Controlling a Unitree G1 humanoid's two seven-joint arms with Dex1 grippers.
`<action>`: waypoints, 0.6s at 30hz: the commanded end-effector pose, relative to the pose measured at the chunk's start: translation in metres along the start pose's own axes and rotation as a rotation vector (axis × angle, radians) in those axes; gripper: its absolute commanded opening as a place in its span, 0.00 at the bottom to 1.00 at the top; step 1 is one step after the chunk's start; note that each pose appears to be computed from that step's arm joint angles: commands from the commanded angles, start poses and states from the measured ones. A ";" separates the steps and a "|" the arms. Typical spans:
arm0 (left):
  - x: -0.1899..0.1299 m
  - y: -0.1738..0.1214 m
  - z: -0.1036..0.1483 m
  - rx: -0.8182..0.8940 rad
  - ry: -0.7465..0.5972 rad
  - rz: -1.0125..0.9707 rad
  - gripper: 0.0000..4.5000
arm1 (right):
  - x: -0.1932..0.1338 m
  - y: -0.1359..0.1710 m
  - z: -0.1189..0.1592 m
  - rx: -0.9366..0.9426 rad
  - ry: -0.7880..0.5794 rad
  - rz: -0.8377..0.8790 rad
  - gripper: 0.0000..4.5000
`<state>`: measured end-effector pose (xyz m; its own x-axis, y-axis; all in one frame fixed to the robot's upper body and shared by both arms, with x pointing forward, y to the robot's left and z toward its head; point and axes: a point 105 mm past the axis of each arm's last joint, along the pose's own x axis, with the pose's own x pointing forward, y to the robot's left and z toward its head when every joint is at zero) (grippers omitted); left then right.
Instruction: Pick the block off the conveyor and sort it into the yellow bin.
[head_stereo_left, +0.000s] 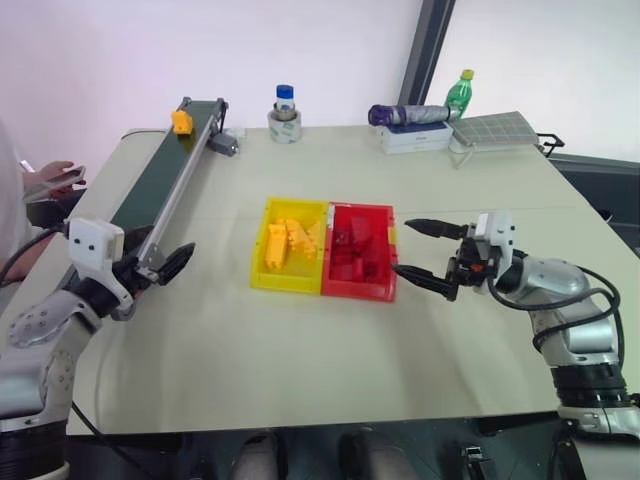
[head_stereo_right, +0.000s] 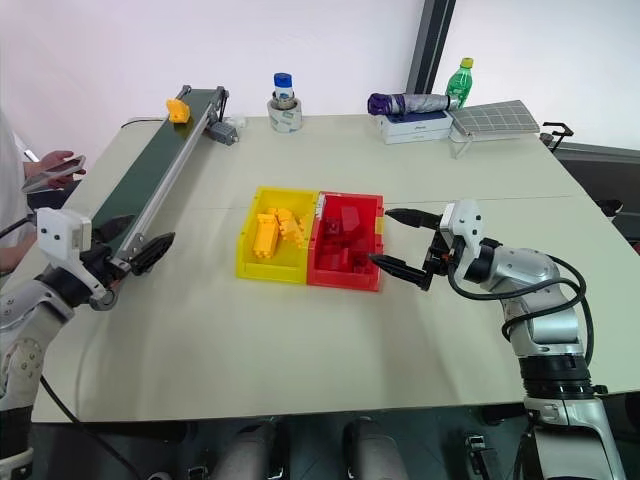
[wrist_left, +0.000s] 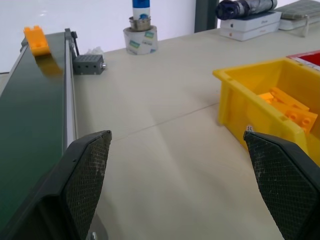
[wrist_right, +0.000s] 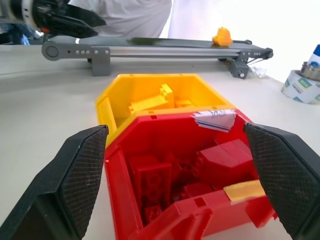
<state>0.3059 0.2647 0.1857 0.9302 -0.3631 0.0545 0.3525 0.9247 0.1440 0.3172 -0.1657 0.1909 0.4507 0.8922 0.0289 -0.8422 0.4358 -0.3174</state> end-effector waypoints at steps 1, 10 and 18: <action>-0.007 0.007 0.021 0.042 -0.066 0.032 0.99 | 0.002 -0.005 0.006 -0.027 -0.009 -0.002 1.00; -0.012 0.023 0.023 0.030 -0.083 0.132 0.99 | 0.003 -0.007 0.006 -0.018 -0.013 0.004 1.00; -0.006 0.020 0.024 0.041 -0.087 0.130 0.99 | 0.005 -0.008 0.005 -0.025 -0.013 0.007 1.00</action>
<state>0.3065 0.2814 0.1979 0.9592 -0.2607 0.1093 0.2452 0.9597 0.1375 0.3245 -0.1672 0.1880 0.4527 0.8915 0.0180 -0.8496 0.4373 -0.2948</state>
